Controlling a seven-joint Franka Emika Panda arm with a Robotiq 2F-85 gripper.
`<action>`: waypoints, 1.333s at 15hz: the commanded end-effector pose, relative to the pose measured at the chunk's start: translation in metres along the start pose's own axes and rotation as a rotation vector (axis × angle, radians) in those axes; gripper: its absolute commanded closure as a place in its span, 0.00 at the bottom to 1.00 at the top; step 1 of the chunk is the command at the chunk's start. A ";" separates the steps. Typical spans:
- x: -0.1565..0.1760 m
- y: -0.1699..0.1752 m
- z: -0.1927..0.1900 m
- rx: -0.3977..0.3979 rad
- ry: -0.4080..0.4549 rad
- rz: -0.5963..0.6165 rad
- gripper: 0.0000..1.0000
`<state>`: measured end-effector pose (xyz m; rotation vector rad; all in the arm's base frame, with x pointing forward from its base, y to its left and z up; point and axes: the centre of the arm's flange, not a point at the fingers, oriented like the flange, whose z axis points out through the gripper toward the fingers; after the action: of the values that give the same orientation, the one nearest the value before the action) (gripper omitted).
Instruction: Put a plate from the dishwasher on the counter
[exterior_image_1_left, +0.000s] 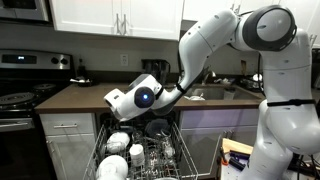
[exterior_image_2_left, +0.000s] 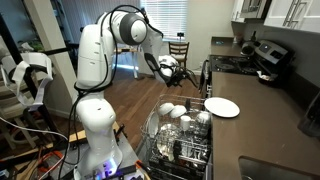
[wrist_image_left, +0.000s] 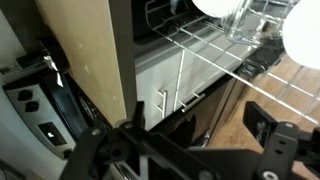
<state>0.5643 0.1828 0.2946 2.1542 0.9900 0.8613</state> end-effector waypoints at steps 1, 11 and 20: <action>0.003 0.002 -0.008 0.104 0.117 0.054 0.00; -0.029 0.000 -0.012 0.202 -0.003 0.202 0.00; -0.059 -0.011 -0.027 0.212 -0.195 0.295 0.00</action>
<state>0.5244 0.1526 0.2662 2.5698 0.7436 0.7573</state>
